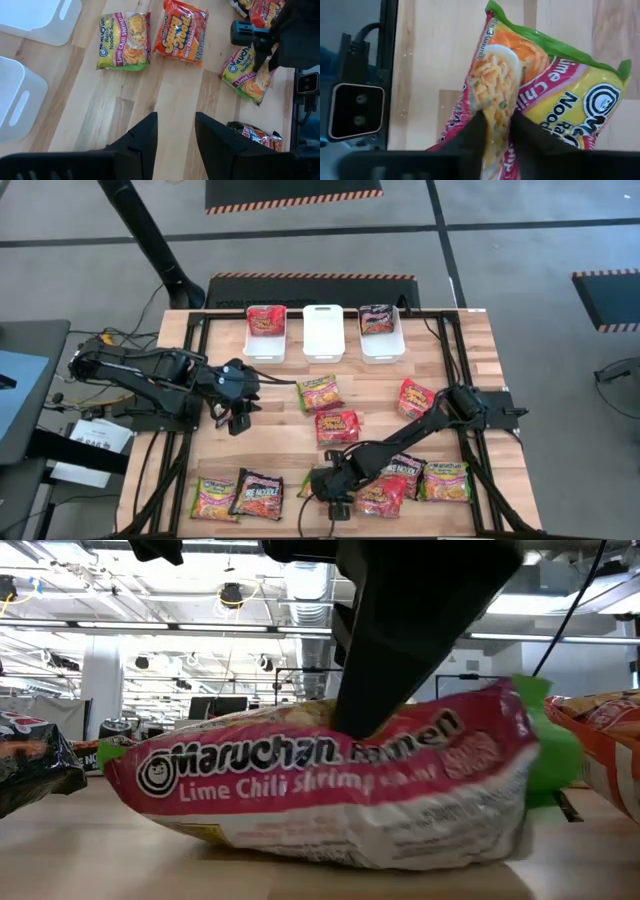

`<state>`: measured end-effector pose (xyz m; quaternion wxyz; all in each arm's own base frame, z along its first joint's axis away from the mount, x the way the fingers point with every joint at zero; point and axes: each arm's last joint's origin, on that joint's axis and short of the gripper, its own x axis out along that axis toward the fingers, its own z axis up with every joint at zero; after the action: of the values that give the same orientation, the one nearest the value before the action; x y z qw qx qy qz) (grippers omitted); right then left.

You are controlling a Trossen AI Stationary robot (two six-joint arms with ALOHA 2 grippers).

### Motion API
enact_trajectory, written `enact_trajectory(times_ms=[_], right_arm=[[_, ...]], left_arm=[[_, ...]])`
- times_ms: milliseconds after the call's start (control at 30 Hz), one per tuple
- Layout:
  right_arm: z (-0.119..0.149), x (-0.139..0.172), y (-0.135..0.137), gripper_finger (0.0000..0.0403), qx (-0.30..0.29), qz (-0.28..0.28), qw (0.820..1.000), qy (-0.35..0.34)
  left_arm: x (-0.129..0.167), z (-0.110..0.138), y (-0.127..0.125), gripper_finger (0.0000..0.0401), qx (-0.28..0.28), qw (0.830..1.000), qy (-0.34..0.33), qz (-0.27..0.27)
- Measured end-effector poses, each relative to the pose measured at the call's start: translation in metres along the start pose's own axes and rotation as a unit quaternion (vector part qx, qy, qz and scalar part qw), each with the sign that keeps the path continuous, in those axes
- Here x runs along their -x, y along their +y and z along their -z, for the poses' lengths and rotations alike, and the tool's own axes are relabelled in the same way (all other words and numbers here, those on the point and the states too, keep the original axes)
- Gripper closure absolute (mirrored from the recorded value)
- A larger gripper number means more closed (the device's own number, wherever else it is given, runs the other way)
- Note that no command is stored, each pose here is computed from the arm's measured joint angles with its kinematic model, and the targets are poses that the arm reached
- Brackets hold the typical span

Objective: Sort Maruchan noodles
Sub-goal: Put the green noodle pack into the middle white bin

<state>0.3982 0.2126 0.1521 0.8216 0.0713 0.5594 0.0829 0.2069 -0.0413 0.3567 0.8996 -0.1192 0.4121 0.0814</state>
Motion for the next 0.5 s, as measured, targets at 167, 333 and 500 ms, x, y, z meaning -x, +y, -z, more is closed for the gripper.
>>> enact_trajectory(times_ms=[167,333,500], right_arm=[[-0.003,0.003,-0.002,0.0386,-0.006,-0.004,1.0,0.0],[-0.013,0.014,0.003,0.0386,0.014,-0.001,1.0,0.002],[-0.022,0.031,0.006,0.0389,0.042,0.032,0.999,0.013]], left_arm=[[0.0,0.0,0.0,0.0285,-0.001,1.0,0.0,0.0],[0.0,0.0,0.0,0.0285,-0.004,1.0,0.0,0.0],[0.0,0.0,0.0,0.0285,-0.005,1.0,0.002,-0.001]])
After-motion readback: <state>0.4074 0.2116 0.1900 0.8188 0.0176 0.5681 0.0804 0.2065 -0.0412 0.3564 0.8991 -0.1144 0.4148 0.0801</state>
